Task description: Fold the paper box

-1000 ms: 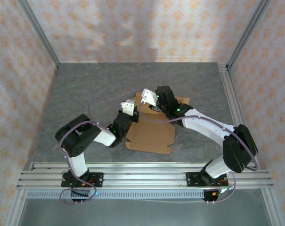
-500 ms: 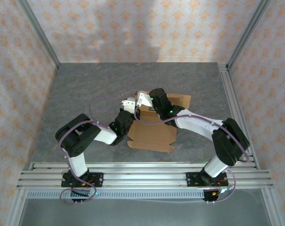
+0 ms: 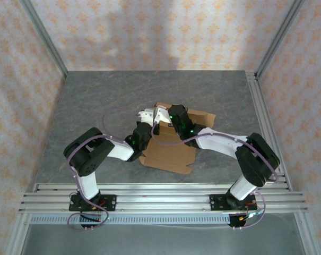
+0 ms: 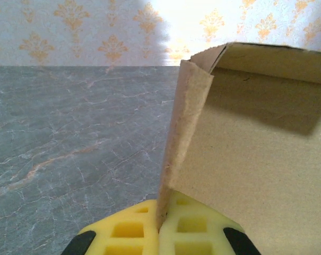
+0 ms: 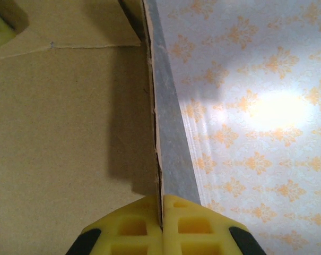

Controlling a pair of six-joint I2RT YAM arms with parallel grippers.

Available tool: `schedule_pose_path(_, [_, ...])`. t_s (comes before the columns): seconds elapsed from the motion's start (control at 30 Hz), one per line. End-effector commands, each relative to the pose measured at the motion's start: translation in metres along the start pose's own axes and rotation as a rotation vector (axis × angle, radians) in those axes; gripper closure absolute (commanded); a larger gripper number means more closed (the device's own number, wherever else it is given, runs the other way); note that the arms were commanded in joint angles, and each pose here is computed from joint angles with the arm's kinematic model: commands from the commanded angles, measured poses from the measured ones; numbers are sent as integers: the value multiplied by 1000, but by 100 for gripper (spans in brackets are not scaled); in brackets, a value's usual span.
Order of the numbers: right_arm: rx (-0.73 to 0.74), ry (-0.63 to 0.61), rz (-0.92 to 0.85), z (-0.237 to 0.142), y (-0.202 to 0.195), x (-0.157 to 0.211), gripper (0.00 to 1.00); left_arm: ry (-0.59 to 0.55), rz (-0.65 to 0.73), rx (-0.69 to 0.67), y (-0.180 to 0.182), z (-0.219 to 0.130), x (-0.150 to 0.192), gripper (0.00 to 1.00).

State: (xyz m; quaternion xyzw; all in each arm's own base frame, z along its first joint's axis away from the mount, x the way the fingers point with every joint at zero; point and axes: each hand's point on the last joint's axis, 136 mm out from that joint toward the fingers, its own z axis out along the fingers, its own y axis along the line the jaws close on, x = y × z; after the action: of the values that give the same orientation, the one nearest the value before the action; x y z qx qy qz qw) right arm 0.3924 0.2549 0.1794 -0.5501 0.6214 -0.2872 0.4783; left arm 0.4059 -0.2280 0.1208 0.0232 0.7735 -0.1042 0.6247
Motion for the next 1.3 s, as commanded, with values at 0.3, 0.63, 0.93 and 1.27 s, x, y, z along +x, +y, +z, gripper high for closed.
schedule_pose_path(0.3, [-354,-202,420,-60,3,-39,23,-27,-14,-64,18,-13,2,100])
schedule_pose_path(0.63, [-646,-386,812,-103,-23,-61,17,-36,-14,-46,17,-14,13,100])
schedule_pose_path(0.93, [-777,-69,1509,-31,-73,-67,20,-45,17,-15,10,-15,23,100])
schedule_pose_path(1.27, [-913,313,1485,21,-14,-54,33,-26,48,-2,8,-11,37,100])
